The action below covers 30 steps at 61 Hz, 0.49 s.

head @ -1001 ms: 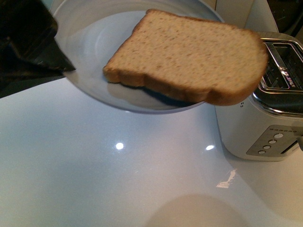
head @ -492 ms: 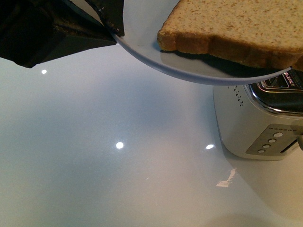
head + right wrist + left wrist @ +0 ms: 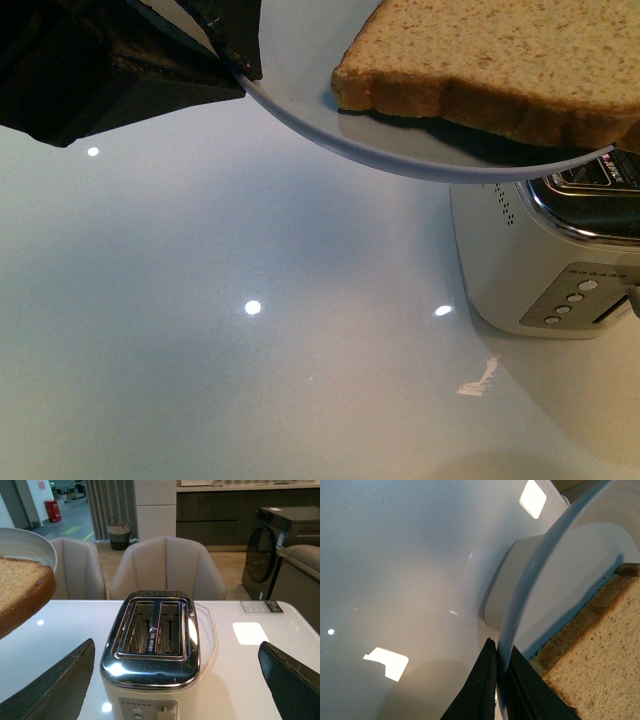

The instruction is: Left arm holds plate, right arm toasts bread

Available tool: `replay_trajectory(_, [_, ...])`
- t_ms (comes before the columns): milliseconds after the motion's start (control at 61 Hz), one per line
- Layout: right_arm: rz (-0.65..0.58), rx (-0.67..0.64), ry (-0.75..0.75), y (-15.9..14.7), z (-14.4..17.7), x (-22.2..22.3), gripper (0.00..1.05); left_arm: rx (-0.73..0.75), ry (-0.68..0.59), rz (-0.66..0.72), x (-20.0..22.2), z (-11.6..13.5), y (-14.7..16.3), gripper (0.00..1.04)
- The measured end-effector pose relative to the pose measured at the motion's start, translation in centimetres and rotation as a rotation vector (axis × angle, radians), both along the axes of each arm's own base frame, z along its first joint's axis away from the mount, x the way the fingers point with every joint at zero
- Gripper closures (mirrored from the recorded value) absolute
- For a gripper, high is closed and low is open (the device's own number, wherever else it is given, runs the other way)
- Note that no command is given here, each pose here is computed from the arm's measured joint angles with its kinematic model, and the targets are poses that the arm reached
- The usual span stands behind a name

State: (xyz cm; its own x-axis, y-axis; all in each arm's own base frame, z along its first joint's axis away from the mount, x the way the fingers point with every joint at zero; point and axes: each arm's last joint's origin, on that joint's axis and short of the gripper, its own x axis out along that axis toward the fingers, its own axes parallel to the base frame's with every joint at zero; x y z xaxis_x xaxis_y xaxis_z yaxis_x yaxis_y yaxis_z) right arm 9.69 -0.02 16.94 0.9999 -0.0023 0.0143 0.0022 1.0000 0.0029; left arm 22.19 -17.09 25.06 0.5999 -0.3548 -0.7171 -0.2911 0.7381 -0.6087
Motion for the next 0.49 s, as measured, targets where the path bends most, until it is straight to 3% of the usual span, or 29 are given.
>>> replay_trajectory(492, [0.0, 0.0, 0.0, 0.0, 0.0, 0.0, 0.09, -0.011, -0.004, -0.001, 0.08, -0.02, 0.11, 1.02])
